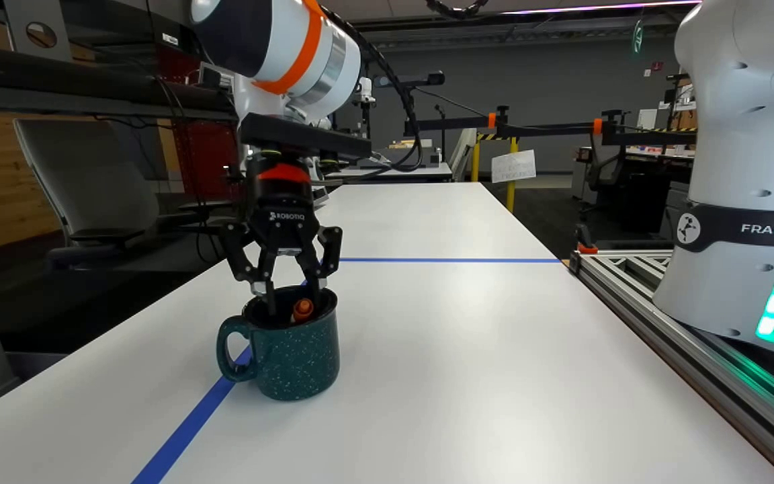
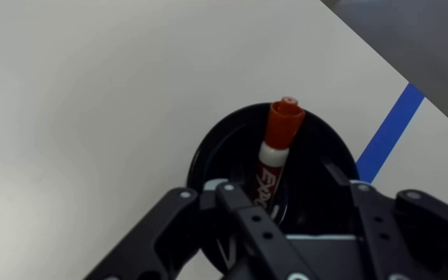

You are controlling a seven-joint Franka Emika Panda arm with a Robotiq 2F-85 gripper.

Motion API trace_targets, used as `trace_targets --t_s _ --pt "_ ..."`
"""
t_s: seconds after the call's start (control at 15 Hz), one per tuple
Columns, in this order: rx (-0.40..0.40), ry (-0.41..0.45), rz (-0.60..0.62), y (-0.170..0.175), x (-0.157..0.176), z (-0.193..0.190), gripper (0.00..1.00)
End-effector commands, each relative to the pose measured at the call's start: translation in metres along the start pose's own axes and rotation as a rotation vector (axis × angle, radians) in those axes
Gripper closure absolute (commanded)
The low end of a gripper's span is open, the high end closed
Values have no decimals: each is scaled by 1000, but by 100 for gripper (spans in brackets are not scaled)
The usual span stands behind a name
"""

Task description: Take the red marker out of the mug.

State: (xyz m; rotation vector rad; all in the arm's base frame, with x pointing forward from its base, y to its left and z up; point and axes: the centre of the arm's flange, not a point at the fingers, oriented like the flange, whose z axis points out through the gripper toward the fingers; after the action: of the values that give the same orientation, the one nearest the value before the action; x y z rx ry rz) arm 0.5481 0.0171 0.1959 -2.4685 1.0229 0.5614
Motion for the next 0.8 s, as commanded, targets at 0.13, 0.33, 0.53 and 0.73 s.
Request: trace_targets --t_s 0.13,0.33,0.53,0.73 --pt "-18 -24 12 -9 3 11 57" --pt "-23 -26 11 -10 4 15 90" --pt "-22 -31 9 -12 3 13 95" --pt "-25 -34 15 -12 -4 1 95"
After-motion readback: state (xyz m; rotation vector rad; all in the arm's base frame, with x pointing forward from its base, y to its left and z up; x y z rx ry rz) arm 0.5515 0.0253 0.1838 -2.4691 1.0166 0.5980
